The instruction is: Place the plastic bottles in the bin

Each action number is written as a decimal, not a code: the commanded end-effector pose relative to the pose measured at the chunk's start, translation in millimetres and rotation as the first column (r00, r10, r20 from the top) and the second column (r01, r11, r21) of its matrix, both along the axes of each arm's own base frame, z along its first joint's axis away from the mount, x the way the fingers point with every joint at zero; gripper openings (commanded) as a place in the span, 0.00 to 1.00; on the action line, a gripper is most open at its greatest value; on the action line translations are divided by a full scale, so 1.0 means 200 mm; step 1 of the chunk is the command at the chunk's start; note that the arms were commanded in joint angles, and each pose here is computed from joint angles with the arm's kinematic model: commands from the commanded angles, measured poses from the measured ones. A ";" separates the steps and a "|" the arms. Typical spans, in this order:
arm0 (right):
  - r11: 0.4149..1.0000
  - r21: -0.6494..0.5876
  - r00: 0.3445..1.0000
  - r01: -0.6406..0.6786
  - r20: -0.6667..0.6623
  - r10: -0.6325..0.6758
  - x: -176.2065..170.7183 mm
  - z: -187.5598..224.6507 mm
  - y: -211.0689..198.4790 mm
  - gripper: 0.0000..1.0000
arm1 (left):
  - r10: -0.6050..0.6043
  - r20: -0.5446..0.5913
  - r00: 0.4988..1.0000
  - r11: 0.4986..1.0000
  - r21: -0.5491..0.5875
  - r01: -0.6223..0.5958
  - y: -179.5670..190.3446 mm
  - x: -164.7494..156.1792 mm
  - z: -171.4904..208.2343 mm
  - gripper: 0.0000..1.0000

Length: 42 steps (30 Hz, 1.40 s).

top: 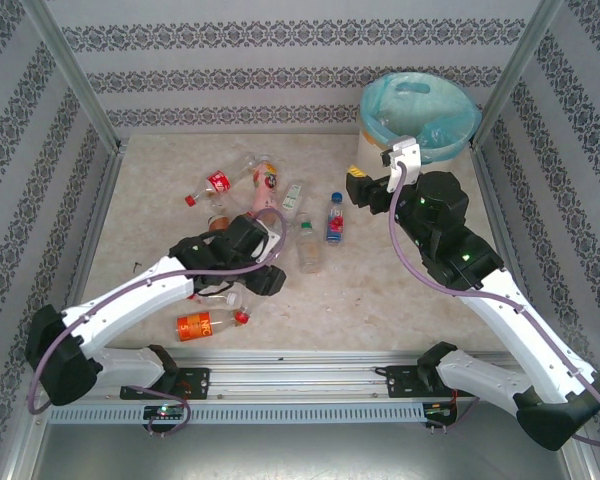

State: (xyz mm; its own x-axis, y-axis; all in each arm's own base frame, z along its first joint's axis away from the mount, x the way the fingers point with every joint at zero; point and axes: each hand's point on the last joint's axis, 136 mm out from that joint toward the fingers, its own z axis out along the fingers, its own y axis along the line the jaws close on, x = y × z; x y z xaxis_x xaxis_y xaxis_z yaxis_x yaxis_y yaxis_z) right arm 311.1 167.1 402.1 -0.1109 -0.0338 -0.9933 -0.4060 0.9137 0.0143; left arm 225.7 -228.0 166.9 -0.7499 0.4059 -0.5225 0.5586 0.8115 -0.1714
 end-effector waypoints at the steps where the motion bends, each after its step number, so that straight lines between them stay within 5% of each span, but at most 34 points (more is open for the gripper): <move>1: 0.992 0.073 0.993 -0.100 0.066 0.096 -0.07 0.15 0.07 0.78 | -0.059 0.126 0.990 0.995 -0.071 0.068 -0.03 0.03 0.19 0.64; 8: 0.920 0.088 0.922 -0.383 0.105 0.374 -0.20 0.18 0.28 0.80 | -0.051 0.486 0.872 0.936 -0.281 0.212 -0.15 0.11 0.61 0.65; 15: 0.715 0.110 0.723 -0.690 0.132 0.678 -0.42 0.21 0.50 0.84 | -0.056 0.704 0.708 0.853 -0.334 0.400 -0.24 0.09 0.92 0.65; 22: 0.589 0.084 0.594 -0.803 0.188 0.782 -0.56 0.28 0.57 0.92 | -0.083 0.757 0.648 0.771 -0.364 0.524 -0.29 0.00 1.04 0.62; 28: 0.563 0.079 0.567 -0.823 0.181 0.804 -0.59 0.29 0.62 0.92 | -0.132 0.778 0.615 0.713 -0.356 0.604 -0.32 -0.07 1.05 0.61; 42: 0.501 0.050 0.501 -0.864 0.185 0.845 -0.66 0.28 0.69 0.72 | -0.145 0.791 0.594 0.678 -0.358 0.642 -0.33 -0.13 1.08 0.62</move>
State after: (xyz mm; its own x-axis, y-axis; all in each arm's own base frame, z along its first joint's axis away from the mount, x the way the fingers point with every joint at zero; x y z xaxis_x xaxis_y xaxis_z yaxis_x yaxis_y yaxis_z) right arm 191.4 305.4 441.1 -0.0368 0.0402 -0.9985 -0.9865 0.1581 0.0427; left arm 207.5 -295.3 366.2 0.0017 0.0515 -0.9987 0.9287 0.3702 0.0207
